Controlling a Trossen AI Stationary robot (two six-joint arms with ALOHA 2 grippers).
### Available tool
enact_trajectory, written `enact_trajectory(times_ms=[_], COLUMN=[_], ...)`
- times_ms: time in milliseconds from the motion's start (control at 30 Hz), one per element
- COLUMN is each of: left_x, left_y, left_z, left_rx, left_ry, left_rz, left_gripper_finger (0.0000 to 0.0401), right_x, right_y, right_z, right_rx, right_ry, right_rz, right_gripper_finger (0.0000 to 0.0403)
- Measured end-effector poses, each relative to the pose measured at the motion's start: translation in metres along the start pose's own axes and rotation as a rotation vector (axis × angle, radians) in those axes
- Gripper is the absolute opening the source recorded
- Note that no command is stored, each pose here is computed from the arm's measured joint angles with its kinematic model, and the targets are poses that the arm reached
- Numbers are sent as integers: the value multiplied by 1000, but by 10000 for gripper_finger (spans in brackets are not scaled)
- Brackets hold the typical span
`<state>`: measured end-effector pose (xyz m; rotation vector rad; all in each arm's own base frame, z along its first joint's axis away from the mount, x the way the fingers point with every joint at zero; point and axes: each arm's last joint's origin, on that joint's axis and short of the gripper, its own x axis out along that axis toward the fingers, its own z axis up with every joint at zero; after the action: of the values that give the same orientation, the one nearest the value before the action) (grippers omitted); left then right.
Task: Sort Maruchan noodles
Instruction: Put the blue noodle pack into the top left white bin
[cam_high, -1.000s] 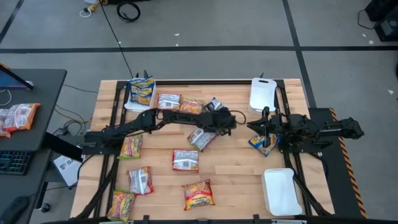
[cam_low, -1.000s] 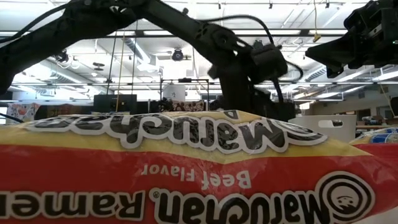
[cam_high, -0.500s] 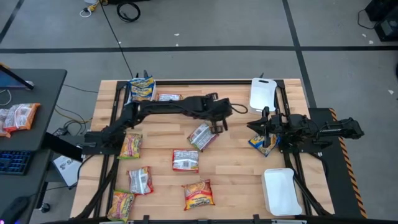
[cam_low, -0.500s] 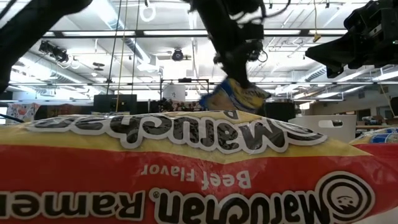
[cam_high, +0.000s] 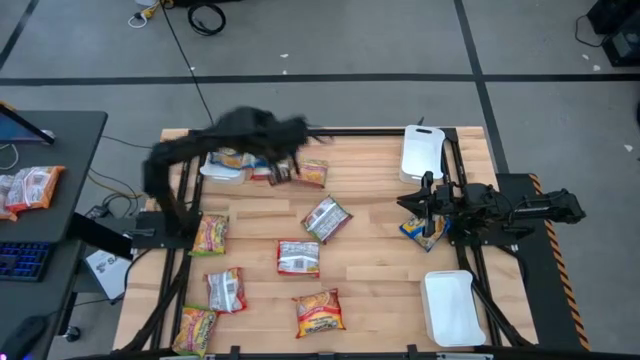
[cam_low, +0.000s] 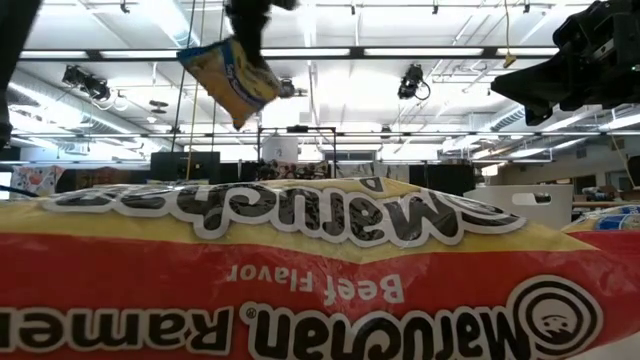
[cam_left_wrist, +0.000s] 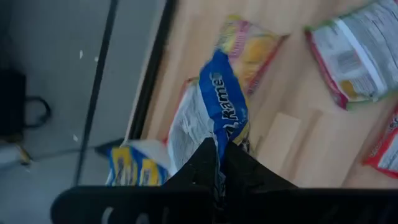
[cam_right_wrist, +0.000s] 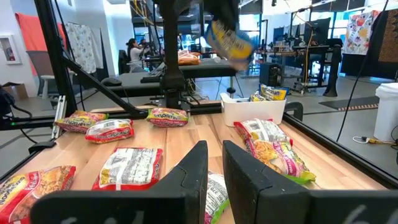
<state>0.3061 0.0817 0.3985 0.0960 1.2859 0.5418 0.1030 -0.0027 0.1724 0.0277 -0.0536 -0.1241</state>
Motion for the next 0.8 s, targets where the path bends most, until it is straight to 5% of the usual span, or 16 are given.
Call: enact_trajectory(times_ms=[133, 333, 800], left_x=[-14, 6, 111], left_y=[34, 61, 66], left_z=[-40, -100, -166], left_rx=[-117, -204, -13], left_ry=[8, 131, 232], left_rz=[43, 84, -23], left_gripper_finger=[14, 14, 14], right_x=[0, 0, 0], right_y=[0, 0, 0], right_z=[0, 0, 1], right_rx=[0, 0, 1], right_ry=[0, -4, -7], right_rz=[0, 0, 0], right_gripper_finger=[56, 56, 56])
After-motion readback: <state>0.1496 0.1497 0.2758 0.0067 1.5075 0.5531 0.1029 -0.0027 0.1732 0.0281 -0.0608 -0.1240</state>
